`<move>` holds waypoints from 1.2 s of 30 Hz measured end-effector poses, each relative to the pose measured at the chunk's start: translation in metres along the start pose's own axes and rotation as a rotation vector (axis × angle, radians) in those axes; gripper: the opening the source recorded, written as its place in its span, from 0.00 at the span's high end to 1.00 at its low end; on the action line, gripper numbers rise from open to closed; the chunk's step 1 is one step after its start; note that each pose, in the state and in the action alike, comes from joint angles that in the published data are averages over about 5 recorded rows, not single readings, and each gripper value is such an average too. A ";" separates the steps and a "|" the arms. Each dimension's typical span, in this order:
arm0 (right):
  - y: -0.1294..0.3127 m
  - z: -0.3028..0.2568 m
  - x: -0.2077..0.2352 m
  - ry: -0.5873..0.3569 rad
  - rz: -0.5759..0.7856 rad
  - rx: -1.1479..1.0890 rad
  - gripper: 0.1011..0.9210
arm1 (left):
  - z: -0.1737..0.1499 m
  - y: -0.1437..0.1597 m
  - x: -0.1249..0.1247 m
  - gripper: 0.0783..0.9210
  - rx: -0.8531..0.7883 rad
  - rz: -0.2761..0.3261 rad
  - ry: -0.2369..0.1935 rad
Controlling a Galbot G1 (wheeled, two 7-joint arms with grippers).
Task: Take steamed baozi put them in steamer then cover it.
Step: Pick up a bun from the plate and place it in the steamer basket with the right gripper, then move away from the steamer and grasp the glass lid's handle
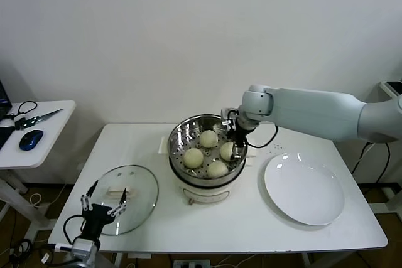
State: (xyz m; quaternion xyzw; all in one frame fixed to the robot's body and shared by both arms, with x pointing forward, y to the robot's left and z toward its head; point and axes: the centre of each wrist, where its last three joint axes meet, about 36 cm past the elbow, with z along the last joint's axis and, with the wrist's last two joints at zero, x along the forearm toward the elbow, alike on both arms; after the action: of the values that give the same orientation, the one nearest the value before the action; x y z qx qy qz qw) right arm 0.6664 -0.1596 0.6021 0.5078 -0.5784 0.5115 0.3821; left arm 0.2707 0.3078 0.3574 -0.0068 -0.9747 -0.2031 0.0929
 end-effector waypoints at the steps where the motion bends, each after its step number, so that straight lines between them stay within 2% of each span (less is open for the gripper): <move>1: -0.001 0.001 0.005 -0.010 0.001 -0.001 0.12 | 0.000 0.000 0.000 0.12 0.000 0.000 0.000; 10: -0.009 0.025 0.053 -0.139 0.030 0.001 0.12 | -0.001 0.000 0.000 0.12 -0.003 -0.002 -0.004; 18: 0.007 0.078 0.069 -0.386 0.204 -0.019 0.12 | -0.002 0.002 -0.004 0.12 -0.015 -0.016 -0.014; 29: 0.056 0.153 0.037 -0.770 0.516 -0.177 0.12 | -0.007 -0.001 -0.007 0.12 -0.031 -0.037 -0.032; 36: 0.097 0.183 0.005 -0.943 0.684 -0.324 0.12 | -0.011 0.000 -0.006 0.12 -0.066 -0.057 -0.042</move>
State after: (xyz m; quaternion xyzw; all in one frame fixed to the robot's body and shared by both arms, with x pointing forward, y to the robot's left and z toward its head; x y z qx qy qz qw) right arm 0.5848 -0.3435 0.5534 0.4006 -0.8863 0.2304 -0.0294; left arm 0.2782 0.3035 0.3665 0.0138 -0.9691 -0.2373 0.0665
